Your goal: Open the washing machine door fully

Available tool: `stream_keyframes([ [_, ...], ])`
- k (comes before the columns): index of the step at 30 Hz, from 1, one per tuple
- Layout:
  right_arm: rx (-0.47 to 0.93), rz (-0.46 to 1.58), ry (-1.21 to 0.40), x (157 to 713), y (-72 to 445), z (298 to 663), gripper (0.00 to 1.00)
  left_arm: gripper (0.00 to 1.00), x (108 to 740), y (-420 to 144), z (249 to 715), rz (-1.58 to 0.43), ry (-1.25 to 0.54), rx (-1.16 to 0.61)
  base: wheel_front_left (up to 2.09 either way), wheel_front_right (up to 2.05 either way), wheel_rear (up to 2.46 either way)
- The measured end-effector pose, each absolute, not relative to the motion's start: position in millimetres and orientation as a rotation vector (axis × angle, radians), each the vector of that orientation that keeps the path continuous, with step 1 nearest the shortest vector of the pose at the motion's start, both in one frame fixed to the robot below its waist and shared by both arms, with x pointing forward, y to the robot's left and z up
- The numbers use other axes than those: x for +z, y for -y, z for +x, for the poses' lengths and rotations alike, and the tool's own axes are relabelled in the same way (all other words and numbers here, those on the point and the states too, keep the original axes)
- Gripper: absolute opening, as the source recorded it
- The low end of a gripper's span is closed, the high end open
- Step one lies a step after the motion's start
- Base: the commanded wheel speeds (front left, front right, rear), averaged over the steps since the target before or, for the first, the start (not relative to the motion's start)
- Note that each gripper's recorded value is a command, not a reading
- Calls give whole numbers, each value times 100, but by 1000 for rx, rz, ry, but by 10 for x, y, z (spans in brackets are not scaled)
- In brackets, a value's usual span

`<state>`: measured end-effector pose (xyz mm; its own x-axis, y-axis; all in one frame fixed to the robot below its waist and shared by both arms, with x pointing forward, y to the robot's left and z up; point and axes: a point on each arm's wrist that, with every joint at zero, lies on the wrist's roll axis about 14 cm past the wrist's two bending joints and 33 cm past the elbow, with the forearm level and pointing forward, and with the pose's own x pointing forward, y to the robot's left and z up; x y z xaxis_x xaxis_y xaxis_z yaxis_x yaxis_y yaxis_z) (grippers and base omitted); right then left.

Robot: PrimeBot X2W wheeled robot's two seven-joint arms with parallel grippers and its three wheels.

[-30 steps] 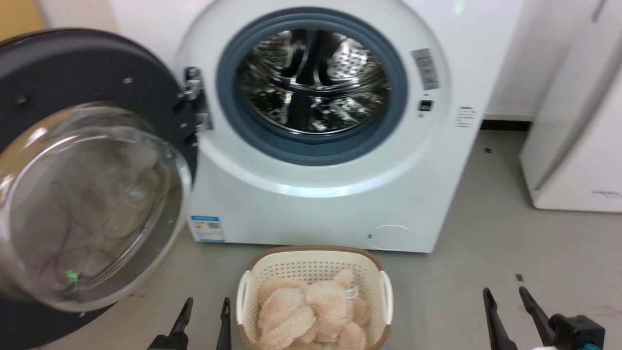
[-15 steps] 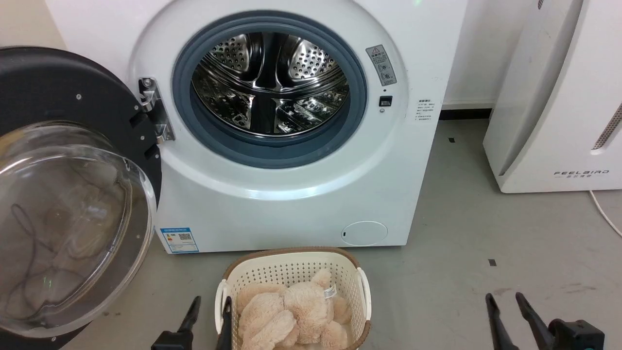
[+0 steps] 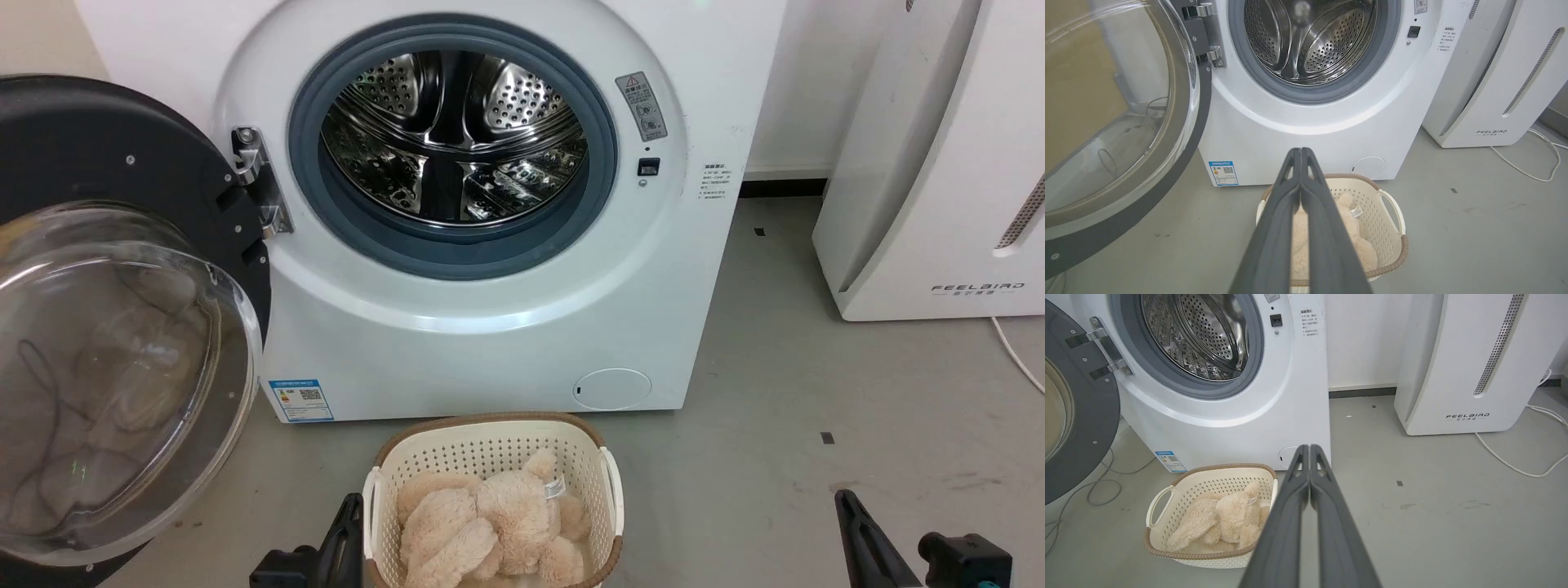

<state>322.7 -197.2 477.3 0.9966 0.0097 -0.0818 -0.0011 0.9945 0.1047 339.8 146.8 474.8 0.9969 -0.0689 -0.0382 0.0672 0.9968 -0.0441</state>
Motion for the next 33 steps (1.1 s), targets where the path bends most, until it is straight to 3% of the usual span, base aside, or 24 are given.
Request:
stream_keyframes([
  [33, 48, 57, -63, 4909, 1860, 3378, 0, 0, 4857, -1546, 3479, -21, -41, -48, 0, 0, 0],
])
